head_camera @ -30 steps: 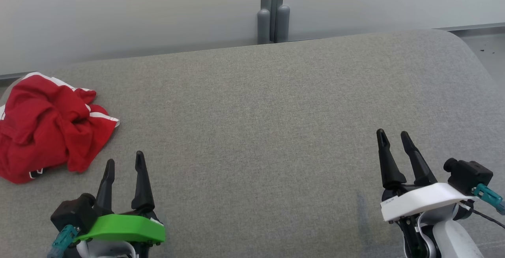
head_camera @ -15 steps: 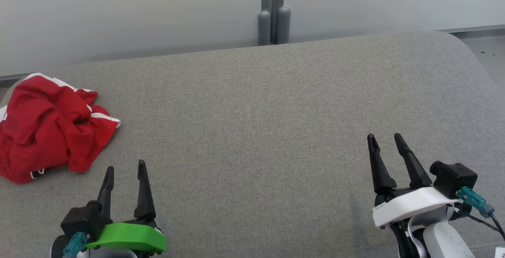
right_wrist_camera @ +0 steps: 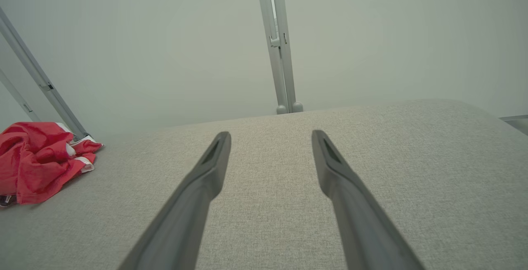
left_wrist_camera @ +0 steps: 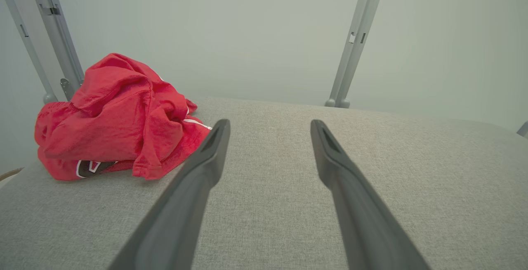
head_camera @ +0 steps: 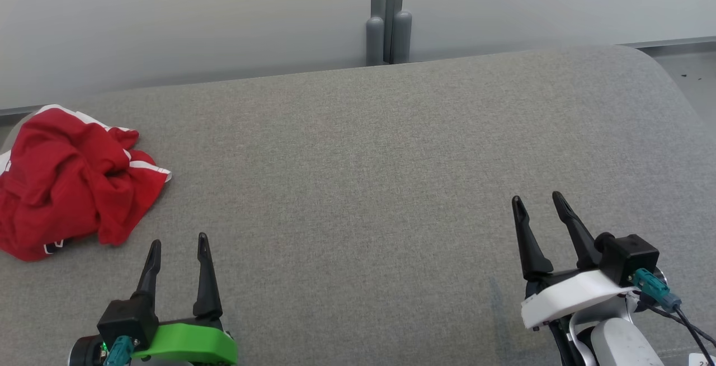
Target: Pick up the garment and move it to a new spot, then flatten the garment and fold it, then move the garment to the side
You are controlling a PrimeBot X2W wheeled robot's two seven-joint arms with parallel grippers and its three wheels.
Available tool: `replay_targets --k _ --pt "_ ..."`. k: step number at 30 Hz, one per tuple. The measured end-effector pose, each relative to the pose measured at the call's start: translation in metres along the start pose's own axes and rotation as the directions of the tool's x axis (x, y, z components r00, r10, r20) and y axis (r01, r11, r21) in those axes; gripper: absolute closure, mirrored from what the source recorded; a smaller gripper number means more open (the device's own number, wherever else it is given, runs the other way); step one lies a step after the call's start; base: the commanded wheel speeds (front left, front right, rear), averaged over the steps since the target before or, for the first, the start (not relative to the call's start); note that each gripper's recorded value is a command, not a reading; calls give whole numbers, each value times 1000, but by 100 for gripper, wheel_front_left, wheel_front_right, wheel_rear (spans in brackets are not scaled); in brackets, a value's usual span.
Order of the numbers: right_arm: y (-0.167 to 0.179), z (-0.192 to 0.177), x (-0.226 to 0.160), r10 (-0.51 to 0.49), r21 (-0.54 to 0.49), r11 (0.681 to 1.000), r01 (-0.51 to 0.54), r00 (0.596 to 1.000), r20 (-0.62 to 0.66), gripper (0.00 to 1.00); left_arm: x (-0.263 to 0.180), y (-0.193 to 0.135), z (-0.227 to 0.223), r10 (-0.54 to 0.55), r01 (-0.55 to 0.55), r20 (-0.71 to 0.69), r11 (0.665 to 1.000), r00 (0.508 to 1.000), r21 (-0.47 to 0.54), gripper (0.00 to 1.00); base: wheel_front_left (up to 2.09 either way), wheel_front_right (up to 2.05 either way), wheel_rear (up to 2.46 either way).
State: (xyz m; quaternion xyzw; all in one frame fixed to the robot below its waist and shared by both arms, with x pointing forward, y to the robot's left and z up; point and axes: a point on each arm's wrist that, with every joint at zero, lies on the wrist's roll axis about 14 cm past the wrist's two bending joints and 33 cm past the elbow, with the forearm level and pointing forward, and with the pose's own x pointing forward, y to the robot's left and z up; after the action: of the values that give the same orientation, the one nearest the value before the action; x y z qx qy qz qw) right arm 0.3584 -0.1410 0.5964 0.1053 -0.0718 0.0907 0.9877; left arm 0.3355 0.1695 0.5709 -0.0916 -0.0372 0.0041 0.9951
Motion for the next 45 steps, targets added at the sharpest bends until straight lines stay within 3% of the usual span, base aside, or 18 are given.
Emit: replay_targets --k 17,45 --pt "10 -1 0 33 -110 993 -33 999 0 0 -6 0 4 -2 0 27 996 1000 84 0 0 0 0" --pt "10 3 -2 34 -113 993 -33 999 11 0 -10 2 1 8 -9 17 997 1000 72 0 0 0 0"
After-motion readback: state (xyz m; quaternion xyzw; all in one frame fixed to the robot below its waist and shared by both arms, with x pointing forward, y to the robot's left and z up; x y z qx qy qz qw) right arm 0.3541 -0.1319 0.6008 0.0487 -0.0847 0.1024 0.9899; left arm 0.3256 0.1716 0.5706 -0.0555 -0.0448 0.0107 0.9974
